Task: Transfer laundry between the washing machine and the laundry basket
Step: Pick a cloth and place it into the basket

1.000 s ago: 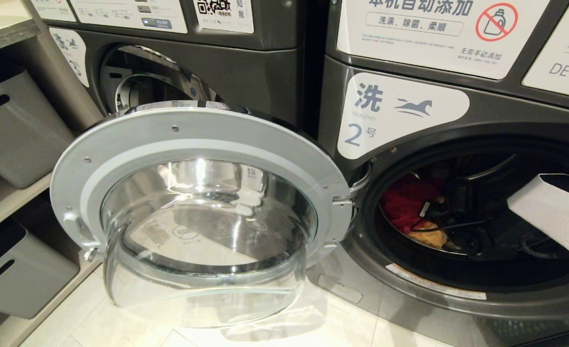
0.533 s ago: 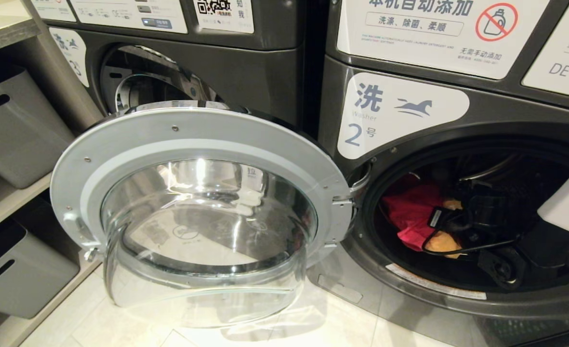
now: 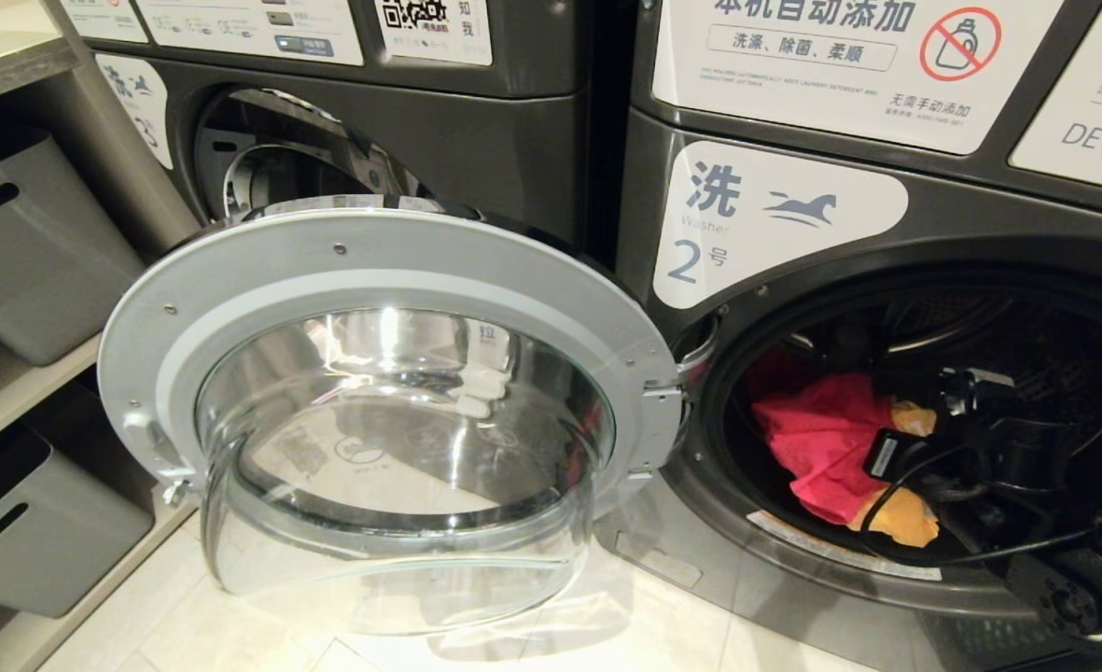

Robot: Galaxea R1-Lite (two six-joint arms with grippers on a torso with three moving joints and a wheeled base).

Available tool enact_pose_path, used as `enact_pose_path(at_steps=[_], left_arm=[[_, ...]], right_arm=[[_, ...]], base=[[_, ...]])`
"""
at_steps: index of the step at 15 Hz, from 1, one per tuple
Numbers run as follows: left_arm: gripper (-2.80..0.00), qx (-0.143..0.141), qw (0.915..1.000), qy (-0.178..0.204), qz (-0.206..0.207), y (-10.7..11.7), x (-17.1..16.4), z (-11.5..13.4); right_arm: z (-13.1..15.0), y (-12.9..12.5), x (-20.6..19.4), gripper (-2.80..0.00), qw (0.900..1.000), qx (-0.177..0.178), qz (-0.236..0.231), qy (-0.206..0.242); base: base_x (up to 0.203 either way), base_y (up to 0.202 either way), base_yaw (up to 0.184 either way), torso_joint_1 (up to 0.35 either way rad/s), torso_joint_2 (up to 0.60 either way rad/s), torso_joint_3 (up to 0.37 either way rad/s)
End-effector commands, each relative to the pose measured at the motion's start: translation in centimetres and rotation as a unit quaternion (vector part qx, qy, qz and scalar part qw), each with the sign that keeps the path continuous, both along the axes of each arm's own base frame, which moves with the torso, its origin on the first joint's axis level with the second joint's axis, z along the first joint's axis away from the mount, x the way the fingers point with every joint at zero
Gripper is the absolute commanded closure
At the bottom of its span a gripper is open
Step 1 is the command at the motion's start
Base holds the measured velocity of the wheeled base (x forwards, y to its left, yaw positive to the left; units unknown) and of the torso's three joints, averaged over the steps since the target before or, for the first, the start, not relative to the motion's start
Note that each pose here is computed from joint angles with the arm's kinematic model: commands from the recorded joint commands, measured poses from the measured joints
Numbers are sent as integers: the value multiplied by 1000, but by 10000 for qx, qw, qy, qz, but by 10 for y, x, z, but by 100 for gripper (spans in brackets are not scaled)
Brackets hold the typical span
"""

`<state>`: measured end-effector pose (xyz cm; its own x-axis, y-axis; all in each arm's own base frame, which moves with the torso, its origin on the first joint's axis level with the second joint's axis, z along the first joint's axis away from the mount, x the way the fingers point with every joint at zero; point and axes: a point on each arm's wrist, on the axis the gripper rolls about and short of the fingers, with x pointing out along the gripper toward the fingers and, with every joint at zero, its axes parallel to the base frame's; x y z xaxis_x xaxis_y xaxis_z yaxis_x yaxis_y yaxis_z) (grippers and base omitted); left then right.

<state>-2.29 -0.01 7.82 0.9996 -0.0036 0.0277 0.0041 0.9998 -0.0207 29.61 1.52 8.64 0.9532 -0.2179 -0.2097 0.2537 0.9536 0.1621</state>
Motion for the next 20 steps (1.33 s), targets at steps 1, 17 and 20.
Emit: enact_pose_path(at_steps=[1,17,20], left_arm=[[0,-3,10000,48,-5,0,1,-3],[0,-3,10000,47,-2,0,1,-3],[0,-3,10000,47,-3,0,1,-3]], right_arm=[[17,0,-25,0,9998,15,36,-196],[79,-7,-208,0,9778,-213,786,-1932],[90,-9,-233,0,9689,-189,955,-2274]], base=[[0,0,0,0,0,0],[0,0,0,0,0,0],[0,0,0,0,0,0]])
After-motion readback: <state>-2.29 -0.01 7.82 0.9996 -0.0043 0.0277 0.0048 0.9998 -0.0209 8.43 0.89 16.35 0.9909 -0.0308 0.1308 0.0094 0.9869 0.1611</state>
